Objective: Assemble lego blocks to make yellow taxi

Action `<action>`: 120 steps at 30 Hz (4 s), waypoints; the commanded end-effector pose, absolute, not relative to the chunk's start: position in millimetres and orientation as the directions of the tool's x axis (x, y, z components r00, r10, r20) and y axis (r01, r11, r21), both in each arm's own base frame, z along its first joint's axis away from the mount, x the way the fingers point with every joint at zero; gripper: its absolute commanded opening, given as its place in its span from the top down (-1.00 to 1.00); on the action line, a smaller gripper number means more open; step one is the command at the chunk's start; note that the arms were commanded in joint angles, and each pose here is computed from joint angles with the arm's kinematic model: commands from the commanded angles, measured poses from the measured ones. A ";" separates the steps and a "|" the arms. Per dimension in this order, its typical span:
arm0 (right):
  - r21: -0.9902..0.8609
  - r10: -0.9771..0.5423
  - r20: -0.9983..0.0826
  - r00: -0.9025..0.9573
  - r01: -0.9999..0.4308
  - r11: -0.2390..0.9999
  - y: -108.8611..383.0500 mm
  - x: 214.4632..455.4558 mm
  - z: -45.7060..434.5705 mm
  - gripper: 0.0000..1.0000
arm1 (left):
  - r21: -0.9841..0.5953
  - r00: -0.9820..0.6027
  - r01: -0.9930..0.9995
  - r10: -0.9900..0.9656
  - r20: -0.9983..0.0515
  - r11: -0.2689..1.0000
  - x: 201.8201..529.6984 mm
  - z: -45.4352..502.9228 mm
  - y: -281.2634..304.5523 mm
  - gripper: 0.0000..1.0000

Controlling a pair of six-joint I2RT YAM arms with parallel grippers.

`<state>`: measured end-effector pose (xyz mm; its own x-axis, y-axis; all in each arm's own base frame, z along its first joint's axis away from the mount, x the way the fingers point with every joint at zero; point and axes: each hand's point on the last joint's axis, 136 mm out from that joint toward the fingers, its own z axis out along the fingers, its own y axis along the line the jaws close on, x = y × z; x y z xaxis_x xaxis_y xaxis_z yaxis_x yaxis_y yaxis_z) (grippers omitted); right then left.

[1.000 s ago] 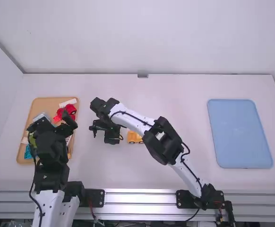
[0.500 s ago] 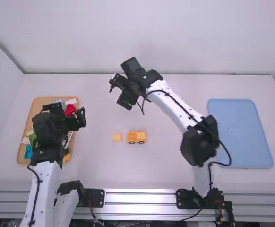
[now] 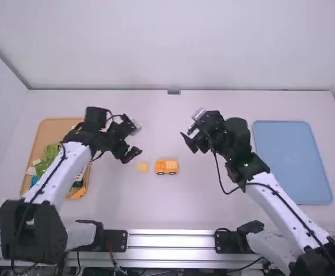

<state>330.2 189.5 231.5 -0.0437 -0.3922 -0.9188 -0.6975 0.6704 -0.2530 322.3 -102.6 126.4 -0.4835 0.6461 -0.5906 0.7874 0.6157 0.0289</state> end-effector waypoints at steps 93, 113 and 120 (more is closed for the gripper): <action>-0.159 -0.242 -0.970 -0.001 -0.750 0.642 158.7 345.4 208.1 -0.97 | 0.274 -0.115 0.931 0.907 -0.404 0.240 358.3 164.2 -136.8 -0.98; -0.219 -0.274 -0.960 0.065 -0.783 0.582 180.4 335.4 209.5 -0.97 | 0.085 0.081 0.996 0.408 -0.909 -0.010 308.9 36.4 -124.2 -0.95; -0.234 -0.296 -0.954 0.058 -0.761 0.606 184.5 338.2 207.0 -0.97 | 0.024 0.028 1.000 0.449 -0.893 -0.015 305.1 -3.9 -118.3 -0.60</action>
